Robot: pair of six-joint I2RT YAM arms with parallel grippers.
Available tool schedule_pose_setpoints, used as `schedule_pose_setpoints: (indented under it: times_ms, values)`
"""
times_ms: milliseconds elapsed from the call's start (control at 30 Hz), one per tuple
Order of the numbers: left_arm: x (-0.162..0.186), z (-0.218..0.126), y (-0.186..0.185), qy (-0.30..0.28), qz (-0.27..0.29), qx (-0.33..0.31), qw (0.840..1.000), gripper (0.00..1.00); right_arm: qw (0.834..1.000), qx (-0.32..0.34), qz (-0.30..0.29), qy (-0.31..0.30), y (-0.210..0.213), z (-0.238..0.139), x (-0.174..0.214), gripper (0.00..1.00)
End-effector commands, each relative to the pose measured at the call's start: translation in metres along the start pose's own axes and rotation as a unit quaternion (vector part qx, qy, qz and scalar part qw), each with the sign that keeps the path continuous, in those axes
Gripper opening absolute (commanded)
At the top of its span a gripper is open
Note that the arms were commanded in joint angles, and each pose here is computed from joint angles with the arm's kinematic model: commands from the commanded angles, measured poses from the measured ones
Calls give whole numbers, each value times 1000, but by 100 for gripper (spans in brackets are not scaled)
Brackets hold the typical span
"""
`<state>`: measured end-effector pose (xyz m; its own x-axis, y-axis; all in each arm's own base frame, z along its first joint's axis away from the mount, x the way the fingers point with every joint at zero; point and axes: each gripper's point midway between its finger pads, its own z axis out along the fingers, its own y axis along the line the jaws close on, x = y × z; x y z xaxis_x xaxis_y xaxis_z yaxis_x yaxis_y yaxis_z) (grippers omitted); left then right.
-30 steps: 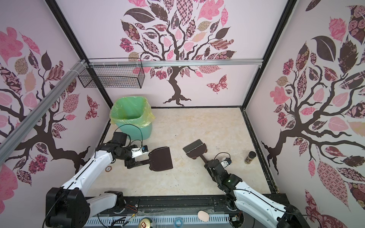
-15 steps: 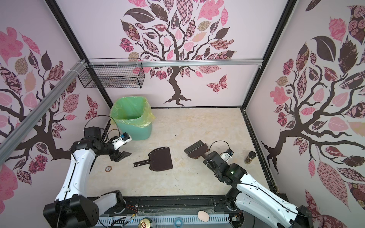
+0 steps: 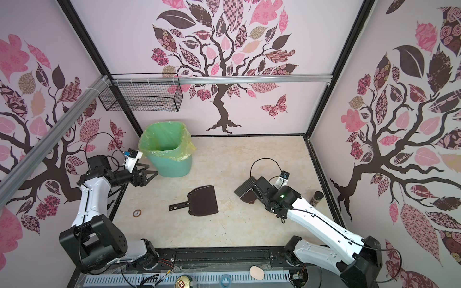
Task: Sweep away the paper scraps from the table
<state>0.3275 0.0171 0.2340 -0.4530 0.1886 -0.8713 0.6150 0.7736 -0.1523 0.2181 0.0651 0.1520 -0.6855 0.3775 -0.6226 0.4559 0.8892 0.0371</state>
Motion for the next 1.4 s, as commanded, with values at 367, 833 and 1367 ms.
schedule_pose_setpoints:
  times_ms: [367,833,1367]
  values:
    - [41,42,77,-175,-139,-273,936,80,926,-136,-98,-339,31,15,-102,100]
    - [76,110,34,-144,-13,-327,934,72,906,-68,-58,-414,-3,109,-119,99]
    - [79,115,54,-115,-54,-330,935,97,932,-112,-63,-340,3,144,-118,100]
